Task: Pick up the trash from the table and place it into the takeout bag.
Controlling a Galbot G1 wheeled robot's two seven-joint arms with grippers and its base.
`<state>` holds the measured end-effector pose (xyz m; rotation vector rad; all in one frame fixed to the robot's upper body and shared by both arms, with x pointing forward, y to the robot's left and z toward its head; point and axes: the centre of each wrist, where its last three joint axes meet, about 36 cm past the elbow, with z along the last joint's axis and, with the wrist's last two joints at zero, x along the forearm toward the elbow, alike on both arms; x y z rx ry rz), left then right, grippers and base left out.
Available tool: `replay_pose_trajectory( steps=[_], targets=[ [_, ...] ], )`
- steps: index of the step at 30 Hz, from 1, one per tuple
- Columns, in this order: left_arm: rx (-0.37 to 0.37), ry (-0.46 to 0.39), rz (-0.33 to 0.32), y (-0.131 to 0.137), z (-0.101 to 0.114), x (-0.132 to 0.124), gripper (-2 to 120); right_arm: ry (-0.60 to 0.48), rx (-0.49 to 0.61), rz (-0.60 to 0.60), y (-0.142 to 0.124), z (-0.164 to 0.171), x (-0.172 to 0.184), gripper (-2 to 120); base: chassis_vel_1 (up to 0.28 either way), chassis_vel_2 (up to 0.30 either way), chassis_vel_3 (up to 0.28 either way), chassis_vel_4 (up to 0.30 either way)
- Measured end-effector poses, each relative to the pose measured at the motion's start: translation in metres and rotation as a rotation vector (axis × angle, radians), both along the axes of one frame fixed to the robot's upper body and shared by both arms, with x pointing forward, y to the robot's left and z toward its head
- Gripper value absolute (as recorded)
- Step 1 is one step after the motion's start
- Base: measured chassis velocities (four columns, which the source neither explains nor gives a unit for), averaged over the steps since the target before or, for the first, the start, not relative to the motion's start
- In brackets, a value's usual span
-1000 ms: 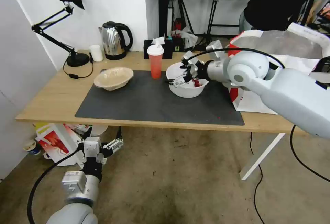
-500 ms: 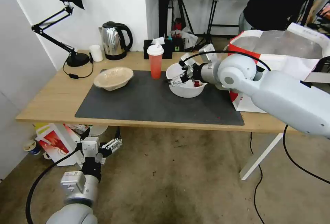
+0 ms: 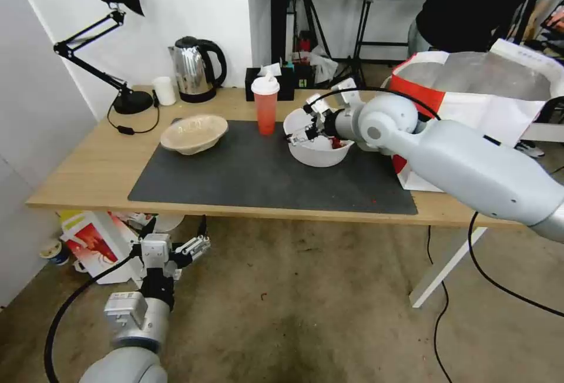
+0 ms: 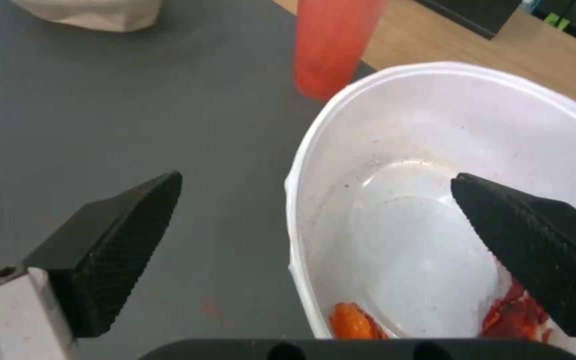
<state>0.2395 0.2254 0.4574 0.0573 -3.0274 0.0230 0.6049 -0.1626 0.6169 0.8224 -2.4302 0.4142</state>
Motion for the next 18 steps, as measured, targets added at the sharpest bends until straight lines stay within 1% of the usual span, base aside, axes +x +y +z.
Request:
replay_pose_trajectory(
  steps=[8, 18],
  targets=[
    [-0.006, 0.001, 0.000, 0.000, -0.002, 0.003, 100, 0.009, -0.015, -0.008, 0.010, -0.010, 0.007, 100, 0.000, 0.000, 0.000, 0.000],
    [-0.006, 0.000, 0.000, 0.001, -0.003, 0.004, 100, 0.010, -0.022, -0.008, 0.018, -0.015, 0.006, 100, 0.000, 0.000, 0.000, 0.000]
  ],
)
